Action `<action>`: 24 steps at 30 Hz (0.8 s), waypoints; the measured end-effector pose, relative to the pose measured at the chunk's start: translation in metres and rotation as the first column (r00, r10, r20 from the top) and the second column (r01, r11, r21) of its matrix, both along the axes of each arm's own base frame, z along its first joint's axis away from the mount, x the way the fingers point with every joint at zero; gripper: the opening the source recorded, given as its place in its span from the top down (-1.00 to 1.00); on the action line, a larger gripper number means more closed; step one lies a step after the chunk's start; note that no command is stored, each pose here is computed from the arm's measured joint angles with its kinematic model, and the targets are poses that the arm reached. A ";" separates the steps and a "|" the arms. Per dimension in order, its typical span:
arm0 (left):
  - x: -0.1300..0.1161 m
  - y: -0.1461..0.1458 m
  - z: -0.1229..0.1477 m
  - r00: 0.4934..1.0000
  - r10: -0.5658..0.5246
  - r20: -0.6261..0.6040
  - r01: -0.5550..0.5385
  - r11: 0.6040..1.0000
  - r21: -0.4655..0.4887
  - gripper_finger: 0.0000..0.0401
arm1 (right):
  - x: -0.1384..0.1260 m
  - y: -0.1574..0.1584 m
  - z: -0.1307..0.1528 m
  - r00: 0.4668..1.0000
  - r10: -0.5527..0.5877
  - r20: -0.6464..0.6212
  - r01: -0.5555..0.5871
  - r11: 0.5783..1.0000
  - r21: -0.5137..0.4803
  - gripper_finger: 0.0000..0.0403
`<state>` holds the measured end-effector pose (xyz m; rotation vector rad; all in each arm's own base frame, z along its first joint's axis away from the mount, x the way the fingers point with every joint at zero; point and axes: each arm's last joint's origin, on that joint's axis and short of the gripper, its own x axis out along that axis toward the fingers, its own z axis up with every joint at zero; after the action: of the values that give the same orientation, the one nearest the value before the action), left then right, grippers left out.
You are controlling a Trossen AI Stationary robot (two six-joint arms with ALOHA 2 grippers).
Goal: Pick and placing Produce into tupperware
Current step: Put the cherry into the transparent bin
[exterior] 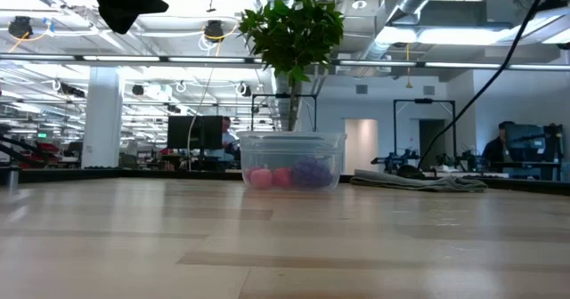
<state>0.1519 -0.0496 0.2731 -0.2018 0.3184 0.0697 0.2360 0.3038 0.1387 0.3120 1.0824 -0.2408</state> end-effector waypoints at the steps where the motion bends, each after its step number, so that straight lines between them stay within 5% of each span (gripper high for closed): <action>1: 0.000 0.000 0.000 1.000 0.000 0.000 0.000 1.000 0.000 -0.05 | 0.000 0.000 0.000 1.000 0.010 -0.005 -0.010 1.000 -0.003 -0.21; 24: 0.000 0.000 -0.001 1.000 0.002 -0.009 -0.002 1.000 -0.002 -0.05 | 0.014 -0.011 -0.001 0.991 0.120 -0.057 -0.122 0.992 -0.024 -0.21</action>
<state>0.1516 -0.0495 0.2722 -0.2040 0.3277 0.0723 0.2503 0.2928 0.1382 0.2155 1.1478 -0.1562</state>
